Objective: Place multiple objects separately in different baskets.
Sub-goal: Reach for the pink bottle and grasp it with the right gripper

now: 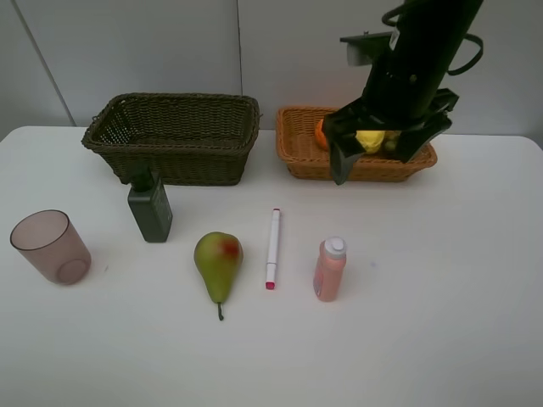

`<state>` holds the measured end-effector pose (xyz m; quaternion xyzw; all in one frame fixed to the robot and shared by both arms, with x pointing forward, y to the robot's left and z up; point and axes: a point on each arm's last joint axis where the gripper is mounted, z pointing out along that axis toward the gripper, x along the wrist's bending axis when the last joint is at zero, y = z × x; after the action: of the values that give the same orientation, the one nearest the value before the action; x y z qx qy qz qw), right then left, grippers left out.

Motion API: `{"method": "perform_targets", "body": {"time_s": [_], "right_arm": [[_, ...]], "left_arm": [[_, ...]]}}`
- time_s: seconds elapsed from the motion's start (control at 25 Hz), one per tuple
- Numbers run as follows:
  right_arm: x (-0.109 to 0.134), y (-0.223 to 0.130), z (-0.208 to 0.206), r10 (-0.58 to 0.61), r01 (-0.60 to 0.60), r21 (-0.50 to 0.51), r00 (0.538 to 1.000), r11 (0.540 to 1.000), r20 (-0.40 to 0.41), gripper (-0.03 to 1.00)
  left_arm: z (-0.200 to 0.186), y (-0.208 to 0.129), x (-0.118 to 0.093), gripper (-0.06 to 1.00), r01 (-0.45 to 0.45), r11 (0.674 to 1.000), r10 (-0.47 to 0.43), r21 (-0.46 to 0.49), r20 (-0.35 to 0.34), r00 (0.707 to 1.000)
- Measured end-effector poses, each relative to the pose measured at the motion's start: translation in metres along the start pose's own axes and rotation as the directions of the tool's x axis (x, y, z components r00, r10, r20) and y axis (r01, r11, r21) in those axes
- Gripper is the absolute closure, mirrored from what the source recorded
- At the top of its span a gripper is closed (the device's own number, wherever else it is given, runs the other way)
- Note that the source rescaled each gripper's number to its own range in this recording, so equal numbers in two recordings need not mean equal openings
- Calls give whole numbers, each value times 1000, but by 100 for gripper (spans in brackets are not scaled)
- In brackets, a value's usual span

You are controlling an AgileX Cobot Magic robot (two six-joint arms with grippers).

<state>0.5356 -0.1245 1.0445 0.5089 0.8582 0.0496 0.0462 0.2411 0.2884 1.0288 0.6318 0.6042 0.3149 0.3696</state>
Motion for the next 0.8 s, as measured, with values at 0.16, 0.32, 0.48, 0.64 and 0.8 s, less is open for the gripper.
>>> {"method": "perform_targets", "body": {"time_s": [0.16, 0.32, 0.48, 0.64, 0.8], "right_arm": [[23, -6, 6, -30, 30, 9, 999, 999, -27, -2], [45, -12, 14, -52, 52, 6, 997, 999, -65, -2], [50, -18, 30, -29, 30, 2, 995, 1000, -95, -3], [58, -30, 53, -29, 27, -17, 993, 999, -115, -3], [58, -37, 66, -17, 14, -24, 992, 1000, -127, -3]], "left_arm": [[0, 0, 0, -6, 0, 1000, 0, 0, 0, 1000], [0, 0, 0, -6, 0, 1000, 0, 0, 0, 1000], [0, 0, 0, -6, 0, 1000, 0, 0, 0, 1000], [0, 0, 0, -6, 0, 1000, 0, 0, 0, 1000], [0, 0, 0, -6, 0, 1000, 0, 0, 0, 1000]]}}
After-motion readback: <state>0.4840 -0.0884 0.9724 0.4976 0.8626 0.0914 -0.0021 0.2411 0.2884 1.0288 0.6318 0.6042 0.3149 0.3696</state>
